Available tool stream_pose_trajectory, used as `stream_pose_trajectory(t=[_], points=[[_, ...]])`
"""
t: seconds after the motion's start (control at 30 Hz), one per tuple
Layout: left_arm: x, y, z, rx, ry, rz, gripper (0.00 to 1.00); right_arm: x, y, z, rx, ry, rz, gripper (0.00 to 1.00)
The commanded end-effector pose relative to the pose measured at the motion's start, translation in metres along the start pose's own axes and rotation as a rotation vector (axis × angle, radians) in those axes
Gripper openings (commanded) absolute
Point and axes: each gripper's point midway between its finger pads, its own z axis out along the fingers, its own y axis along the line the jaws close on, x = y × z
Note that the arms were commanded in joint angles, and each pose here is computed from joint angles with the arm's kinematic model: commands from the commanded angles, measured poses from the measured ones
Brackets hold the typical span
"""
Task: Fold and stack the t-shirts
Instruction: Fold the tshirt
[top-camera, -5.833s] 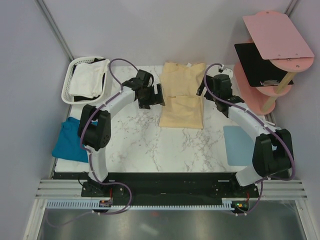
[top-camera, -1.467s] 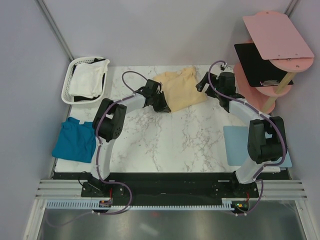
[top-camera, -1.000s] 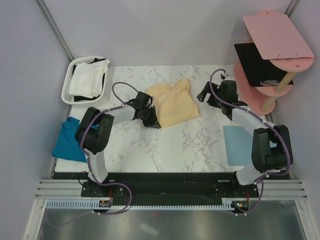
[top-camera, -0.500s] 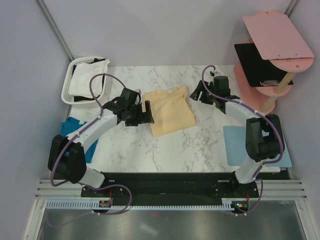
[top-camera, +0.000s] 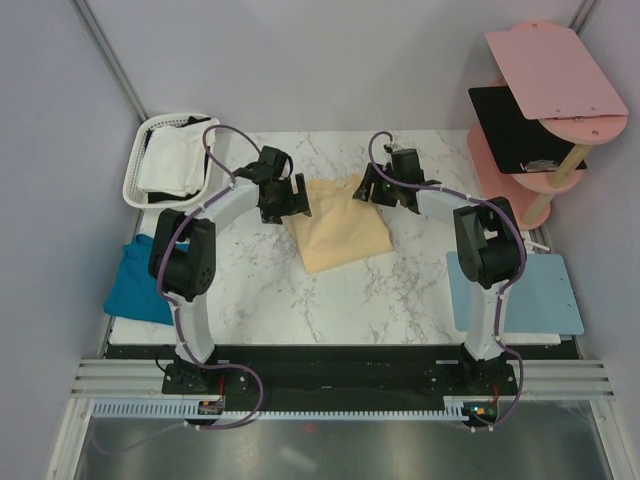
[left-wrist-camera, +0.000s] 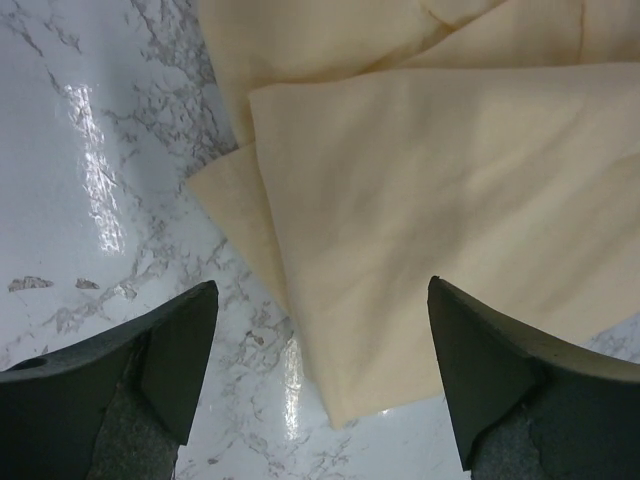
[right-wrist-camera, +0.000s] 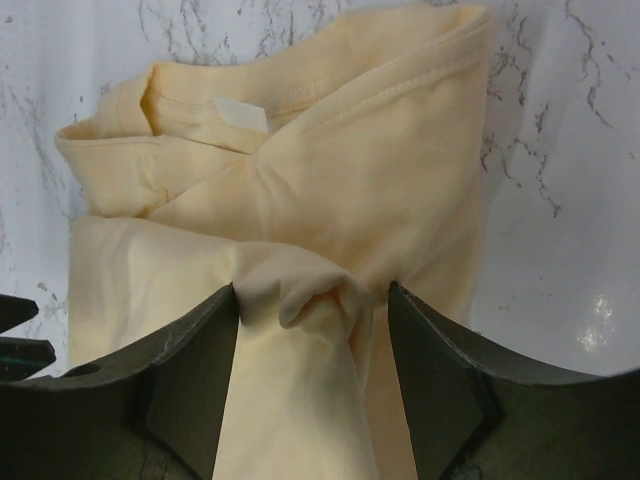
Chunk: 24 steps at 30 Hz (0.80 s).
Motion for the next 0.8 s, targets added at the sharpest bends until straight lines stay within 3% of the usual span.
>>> stream_pose_trajectory(t=[0.0,0.13,0.17,0.27,0.4,0.5,0.53,0.6,0.63,0.77], points=[[-0.030,-0.009,0.012,0.029,-0.053,0.017,0.90,-0.022,0.008,0.002,-0.025,-0.050,-0.021,0.67],[-0.037,-0.014,0.024,0.045,-0.055,0.014,0.83,-0.026,0.010,0.004,-0.028,-0.063,-0.018,0.61],[-0.041,-0.017,0.025,0.056,-0.059,0.014,0.83,-0.028,0.011,0.003,-0.032,-0.070,-0.015,0.54],[-0.043,-0.020,0.033,0.068,-0.053,0.014,0.78,-0.032,0.013,0.003,-0.039,-0.079,-0.015,0.47],[-0.040,-0.019,0.045,0.072,-0.031,0.013,0.68,-0.037,0.018,0.001,-0.052,-0.094,-0.014,0.45],[-0.036,-0.021,0.054,0.085,-0.008,0.016,0.47,-0.039,0.021,0.003,-0.065,-0.096,-0.018,0.34],[-0.036,-0.021,0.055,0.089,-0.005,0.019,0.27,-0.040,0.021,0.003,-0.070,-0.096,-0.020,0.29],[-0.037,-0.021,0.056,0.090,-0.006,0.017,0.02,-0.038,0.022,0.004,-0.076,-0.091,-0.018,0.14],[-0.034,-0.021,0.056,0.088,0.000,0.014,0.02,-0.039,0.023,0.002,-0.079,-0.093,-0.020,0.06],[-0.042,-0.023,0.038,0.088,-0.042,0.025,0.02,-0.043,0.028,-0.009,-0.085,-0.113,-0.033,0.00]])
